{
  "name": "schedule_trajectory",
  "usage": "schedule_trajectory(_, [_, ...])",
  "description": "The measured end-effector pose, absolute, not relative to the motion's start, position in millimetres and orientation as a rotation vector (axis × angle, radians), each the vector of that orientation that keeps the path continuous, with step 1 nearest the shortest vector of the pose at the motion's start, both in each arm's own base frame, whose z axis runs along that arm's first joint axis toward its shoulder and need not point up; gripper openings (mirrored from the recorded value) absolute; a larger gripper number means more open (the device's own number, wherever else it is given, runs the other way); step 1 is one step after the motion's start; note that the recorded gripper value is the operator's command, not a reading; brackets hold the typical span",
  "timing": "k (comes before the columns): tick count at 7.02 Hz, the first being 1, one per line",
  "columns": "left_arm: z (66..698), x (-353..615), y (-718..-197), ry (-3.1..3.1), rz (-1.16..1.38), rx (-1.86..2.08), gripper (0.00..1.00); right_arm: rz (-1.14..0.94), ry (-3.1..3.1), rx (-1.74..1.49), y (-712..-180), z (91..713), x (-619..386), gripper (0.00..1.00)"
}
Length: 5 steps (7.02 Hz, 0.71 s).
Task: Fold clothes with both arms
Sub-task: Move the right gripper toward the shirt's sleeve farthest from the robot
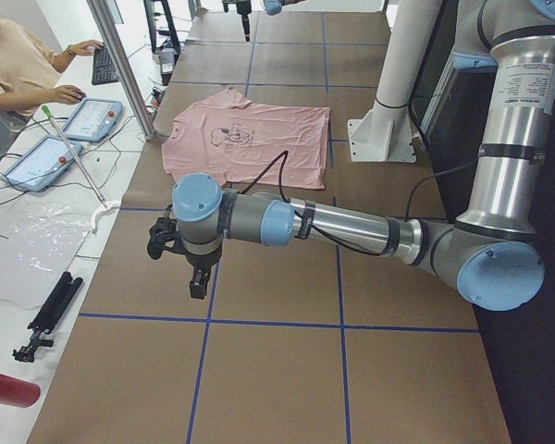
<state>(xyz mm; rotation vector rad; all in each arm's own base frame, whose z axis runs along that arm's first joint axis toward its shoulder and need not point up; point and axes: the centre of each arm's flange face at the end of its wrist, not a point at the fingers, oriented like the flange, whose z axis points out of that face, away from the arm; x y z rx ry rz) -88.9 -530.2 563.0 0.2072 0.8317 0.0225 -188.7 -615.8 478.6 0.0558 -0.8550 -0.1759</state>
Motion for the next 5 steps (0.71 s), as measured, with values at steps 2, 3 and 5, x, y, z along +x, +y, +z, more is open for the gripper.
schedule_trajectory(2, [568, -87, -518, 0.835, 0.054, 0.273, 1.00, -0.059, -0.881, 0.062, -620, 436, -274, 0.99])
schedule_trajectory(3, [571, -87, -515, 0.836, 0.060, 0.287, 1.00, 0.085, -0.891, 0.053, -633, 442, -301, 0.95])
schedule_trajectory(5, [573, -86, -512, 0.845, 0.065, 0.292, 1.00, 0.367, -0.868, 0.049, -647, 462, -352, 0.83])
